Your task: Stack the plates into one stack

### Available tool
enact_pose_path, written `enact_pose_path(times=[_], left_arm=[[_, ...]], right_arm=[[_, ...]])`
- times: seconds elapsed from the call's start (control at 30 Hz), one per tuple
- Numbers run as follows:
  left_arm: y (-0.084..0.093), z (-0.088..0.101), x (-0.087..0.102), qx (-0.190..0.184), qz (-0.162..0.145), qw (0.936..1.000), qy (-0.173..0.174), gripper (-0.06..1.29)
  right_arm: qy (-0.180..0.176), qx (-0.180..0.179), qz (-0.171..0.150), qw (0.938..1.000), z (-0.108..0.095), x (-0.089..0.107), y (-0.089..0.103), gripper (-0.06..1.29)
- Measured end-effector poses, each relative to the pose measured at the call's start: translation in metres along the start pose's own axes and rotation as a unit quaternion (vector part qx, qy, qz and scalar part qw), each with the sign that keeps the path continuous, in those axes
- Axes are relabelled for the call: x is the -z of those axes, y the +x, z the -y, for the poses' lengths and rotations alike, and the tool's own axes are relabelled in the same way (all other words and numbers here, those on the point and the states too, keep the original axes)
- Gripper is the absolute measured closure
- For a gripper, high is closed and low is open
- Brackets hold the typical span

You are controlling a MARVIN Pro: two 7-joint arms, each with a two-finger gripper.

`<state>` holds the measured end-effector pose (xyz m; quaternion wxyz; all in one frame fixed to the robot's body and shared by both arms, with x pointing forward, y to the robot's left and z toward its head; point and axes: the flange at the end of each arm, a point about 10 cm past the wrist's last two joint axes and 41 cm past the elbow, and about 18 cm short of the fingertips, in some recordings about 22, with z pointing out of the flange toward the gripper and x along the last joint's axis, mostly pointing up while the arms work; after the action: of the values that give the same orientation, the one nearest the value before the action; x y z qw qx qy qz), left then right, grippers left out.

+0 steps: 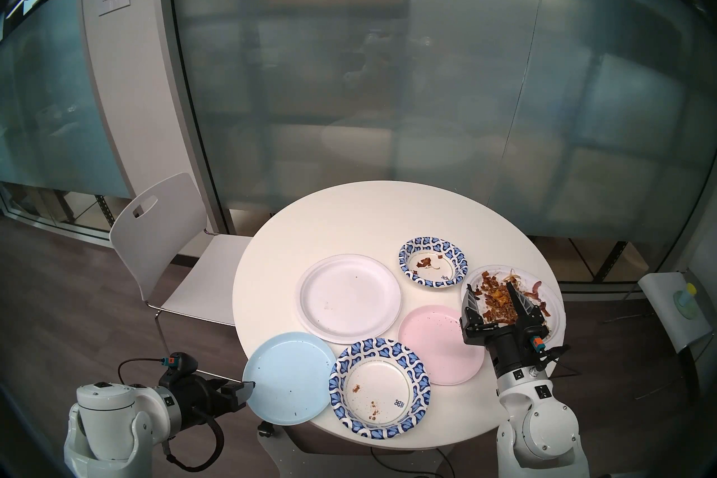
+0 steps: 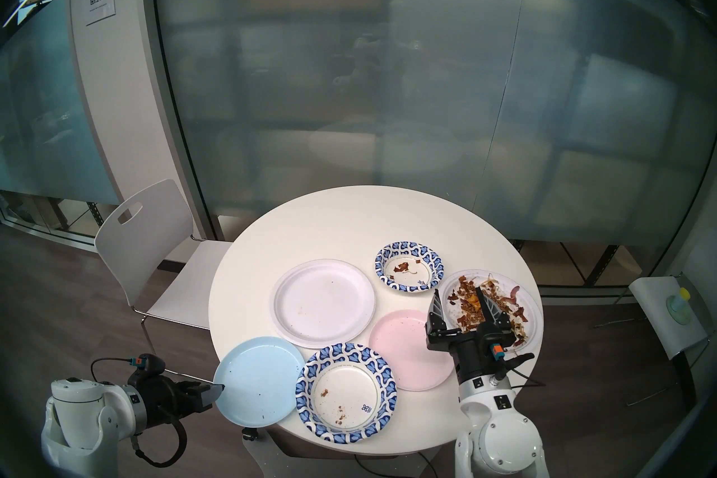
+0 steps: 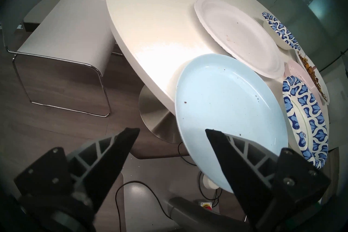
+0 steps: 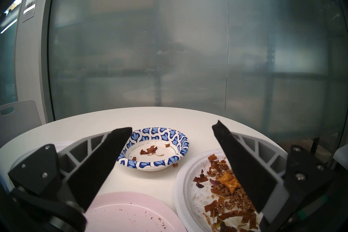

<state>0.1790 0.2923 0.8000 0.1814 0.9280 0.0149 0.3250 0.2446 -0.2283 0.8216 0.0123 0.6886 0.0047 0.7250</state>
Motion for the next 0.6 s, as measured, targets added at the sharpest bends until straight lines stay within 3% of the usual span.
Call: enact_pose_path(times=[0.6], left_arm=[[-0.010,-0.012,-0.012,-0.004,0.005,0.9998,0.018,0.22]], right_arm=[[0.000,0.000,0.000,1.0000,0.000,0.000,0.000,0.01]])
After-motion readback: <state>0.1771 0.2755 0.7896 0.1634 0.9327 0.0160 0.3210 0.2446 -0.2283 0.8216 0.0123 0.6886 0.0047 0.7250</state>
